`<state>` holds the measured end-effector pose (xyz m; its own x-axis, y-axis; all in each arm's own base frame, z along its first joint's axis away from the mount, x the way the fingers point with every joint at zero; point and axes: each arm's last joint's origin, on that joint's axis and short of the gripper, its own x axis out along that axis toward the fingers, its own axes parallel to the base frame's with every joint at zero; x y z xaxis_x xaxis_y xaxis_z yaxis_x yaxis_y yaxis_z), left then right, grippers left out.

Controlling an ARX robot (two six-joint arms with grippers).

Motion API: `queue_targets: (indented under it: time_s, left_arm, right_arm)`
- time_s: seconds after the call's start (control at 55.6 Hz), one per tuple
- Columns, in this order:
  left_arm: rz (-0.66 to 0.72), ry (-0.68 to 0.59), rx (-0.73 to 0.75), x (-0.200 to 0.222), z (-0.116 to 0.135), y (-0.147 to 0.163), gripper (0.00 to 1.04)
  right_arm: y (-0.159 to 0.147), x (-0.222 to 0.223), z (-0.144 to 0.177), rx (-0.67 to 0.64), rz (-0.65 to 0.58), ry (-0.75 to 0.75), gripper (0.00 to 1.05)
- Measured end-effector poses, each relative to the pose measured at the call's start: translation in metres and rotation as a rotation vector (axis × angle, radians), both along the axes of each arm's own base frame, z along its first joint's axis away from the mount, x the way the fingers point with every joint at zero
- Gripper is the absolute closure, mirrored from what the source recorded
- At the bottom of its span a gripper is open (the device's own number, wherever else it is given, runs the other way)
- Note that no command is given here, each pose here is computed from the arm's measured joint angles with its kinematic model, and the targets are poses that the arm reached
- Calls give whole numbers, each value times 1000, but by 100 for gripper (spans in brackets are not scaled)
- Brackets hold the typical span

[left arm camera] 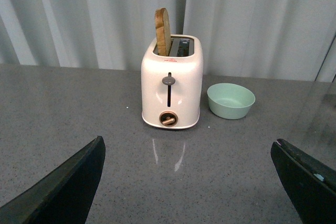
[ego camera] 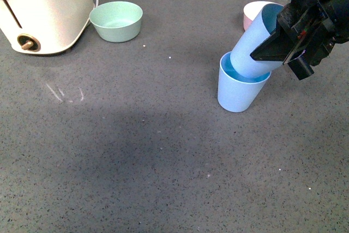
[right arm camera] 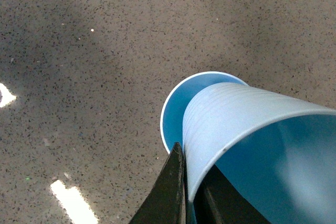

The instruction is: Stack blue cups with both arms

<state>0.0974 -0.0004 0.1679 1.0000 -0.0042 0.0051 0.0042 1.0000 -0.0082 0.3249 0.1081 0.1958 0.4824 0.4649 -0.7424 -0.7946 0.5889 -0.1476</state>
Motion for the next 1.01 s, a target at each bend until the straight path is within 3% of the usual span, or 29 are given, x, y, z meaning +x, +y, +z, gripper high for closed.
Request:
queue_targets:
  time_s: [0.36,0.467,0.593,0.701,0.881,1.007]
  left_arm:
    - [0,0,0,0,0,0,9]
    - [0,0,0,0,0,0,9]
    - [0,0,0,0,0,0,9]
    - [0,0,0,0,0,0,9]
    - [0,0,0,0,0,0,9]
    - [0,0,0,0,0,0,9]
  right_arm:
    - [-1,1,10,50,-14,-50,44]
    - [-14,-4,31,97,-94,-153,25]
    - [-38,-17,54,88,-280,-337,8]
    - [-56,-34,62,91,-397,-423,9]
    - [-57,-38,61,104,-418,-428,9]
    - [-63,-50,43,289,-710,-651,29]
